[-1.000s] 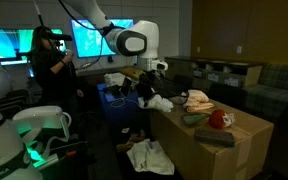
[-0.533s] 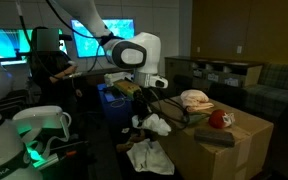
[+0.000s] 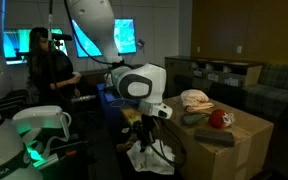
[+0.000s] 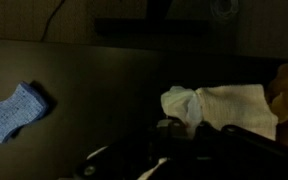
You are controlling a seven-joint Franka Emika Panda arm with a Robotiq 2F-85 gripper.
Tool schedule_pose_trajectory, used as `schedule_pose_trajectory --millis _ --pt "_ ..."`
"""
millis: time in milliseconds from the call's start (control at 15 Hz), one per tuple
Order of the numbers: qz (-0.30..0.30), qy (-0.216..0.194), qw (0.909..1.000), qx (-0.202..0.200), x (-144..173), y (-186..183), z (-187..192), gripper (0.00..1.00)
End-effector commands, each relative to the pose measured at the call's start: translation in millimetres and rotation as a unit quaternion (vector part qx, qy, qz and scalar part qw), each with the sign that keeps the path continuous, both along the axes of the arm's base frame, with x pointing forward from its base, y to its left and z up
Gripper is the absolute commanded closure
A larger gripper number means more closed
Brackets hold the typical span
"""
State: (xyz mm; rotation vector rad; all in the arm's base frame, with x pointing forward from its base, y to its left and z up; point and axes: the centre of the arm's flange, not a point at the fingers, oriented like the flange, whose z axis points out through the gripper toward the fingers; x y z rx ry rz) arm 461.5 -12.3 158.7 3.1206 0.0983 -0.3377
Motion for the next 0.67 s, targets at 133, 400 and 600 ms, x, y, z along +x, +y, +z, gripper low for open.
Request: schedule_pose_trajectory --millis 133,400,600 --pt "-0.048 -0.008 0.9979 -0.042 22 -24 -67 0.97" --pt "-0.065 -0.002 0.9962 -0.059 24 -37 -88 0.95" --pt "-0.076 0.000 0.9950 -0.065 27 -42 -98 0.95"
